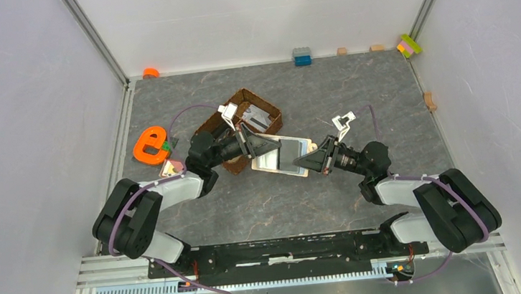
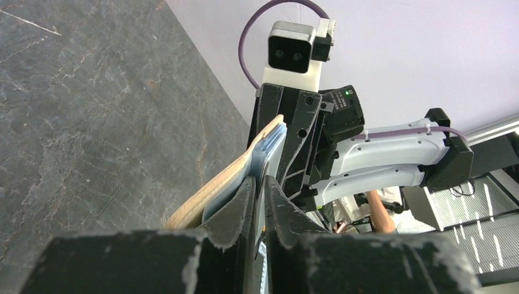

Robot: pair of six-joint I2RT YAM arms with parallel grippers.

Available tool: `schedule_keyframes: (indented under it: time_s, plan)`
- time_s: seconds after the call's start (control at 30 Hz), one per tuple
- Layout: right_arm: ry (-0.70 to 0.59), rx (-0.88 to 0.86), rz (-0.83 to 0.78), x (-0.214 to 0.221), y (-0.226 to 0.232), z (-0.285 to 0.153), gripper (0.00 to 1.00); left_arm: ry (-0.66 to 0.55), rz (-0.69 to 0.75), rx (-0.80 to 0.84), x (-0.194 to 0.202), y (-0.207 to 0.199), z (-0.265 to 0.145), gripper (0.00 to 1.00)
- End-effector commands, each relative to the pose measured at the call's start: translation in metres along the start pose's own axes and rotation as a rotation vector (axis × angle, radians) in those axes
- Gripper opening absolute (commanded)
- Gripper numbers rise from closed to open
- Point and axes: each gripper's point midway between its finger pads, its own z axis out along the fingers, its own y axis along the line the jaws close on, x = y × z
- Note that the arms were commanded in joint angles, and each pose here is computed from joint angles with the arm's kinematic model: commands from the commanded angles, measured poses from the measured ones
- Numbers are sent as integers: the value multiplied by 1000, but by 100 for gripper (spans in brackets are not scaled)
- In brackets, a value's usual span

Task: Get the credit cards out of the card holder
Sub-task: Remove the credit card from the card holder.

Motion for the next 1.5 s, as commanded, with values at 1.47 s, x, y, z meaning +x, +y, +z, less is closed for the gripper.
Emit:
schedule_keyframes:
  time_s: [1.47]
  plan:
    - [-124, -56, -16, -29, 14, -17, 26, 11, 35, -92, -2, 9, -2, 2]
